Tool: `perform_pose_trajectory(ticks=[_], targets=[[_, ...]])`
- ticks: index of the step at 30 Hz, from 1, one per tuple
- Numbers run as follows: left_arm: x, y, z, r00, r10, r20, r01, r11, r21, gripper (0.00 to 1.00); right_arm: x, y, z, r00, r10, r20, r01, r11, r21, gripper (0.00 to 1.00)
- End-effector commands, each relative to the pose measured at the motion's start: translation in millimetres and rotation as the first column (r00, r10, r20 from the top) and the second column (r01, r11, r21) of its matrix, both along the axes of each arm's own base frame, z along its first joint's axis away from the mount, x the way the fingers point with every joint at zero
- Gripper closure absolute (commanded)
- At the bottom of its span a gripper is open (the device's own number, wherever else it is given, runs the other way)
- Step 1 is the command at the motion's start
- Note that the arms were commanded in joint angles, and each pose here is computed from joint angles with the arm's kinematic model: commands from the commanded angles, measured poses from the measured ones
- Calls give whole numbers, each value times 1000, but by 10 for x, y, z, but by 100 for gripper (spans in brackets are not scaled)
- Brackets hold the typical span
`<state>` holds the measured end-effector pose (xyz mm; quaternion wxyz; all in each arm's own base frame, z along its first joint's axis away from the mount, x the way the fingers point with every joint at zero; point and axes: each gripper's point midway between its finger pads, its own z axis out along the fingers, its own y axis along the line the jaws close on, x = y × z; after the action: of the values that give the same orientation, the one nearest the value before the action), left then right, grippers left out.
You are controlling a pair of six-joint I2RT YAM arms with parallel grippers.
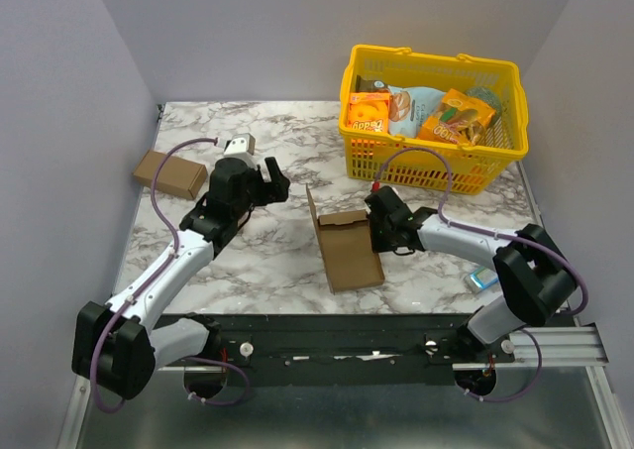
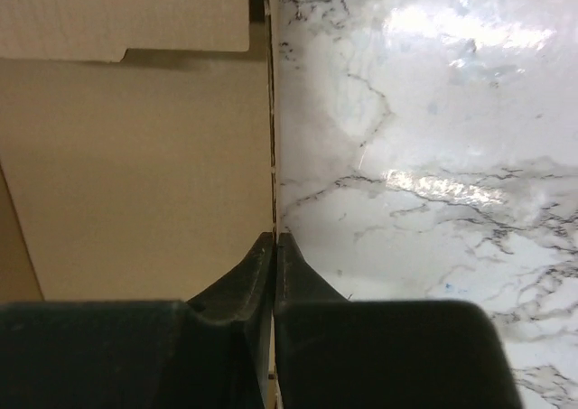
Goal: Fold the paper box
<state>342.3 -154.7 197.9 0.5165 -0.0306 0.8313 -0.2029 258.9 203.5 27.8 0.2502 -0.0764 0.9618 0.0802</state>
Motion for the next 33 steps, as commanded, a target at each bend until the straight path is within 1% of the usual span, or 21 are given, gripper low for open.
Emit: perform_pose_trajectory(ticks=[1,2,3,4,5,6,7,8,9,10,11,13,16,18,19,23,28,33], targets=[[-225,-130,465,990,-139,1,139,990,-10,5,213,-20,279,992,69,106,-62,995,-73,95],[-267,-164,515,983,-181,4,181,983,4,5,242,-14,341,988,85,125,-76,994,-76,96],[-343,-178,521,977,-212,-19,212,977,12,4,276,-8,414,984,102,148,-91,992,-82,96],[-379,-228,691,967,-255,5,255,967,10,4,321,-15,551,972,133,191,-117,989,-93,98],[-402,-230,745,959,-284,13,283,958,39,4,373,-1,671,963,145,227,-127,988,-93,98],[-461,-221,750,952,-308,-8,307,950,60,4,396,3,754,953,167,254,-146,984,-98,99],[-462,-235,930,944,-329,23,326,942,74,4,425,-4,855,934,212,288,-184,975,-122,98],[-487,-252,990,935,-354,31,350,933,85,4,464,16,1053,911,226,344,-199,974,-113,98],[-504,-255,1012,922,-387,33,380,917,121,4,474,27,1150,892,252,374,-223,967,-120,98],[-508,-273,1059,911,-410,44,401,906,136,4,483,41,1246,862,307,403,-271,952,-145,98],[-526,-310,1165,895,-441,63,429,892,143,4,482,62,1408,835,320,447,-290,947,-137,98],[-505,-353,1201,872,-484,69,467,867,174,5,460,105,1589,774,406,487,-369,913,-176,98],[-492,-432,1214,843,-533,75,514,838,183,7,340,163,1885,686,476,550,-445,873,-200,98],[-487,-480,1244,825,-558,90,536,823,187,9,236,181,2011,649,504,570,-470,854,-221,99],[-480,-491,1248,819,-566,96,543,818,191,12,222,179,2069,635,516,575,-475,848,-236,99],[-544,-643,1151,756,-647,100,622,758,197,19,63,197,2059,632,566,529,-511,818,-265,99],[-691,-853,913,691,-719,71,686,684,250,20,-40,229,1983,634,604,483,-524,795,-306,99],[-750,-885,768,680,-731,61,699,670,250,23,-95,262,1936,632,619,467,-532,784,-319,99]])
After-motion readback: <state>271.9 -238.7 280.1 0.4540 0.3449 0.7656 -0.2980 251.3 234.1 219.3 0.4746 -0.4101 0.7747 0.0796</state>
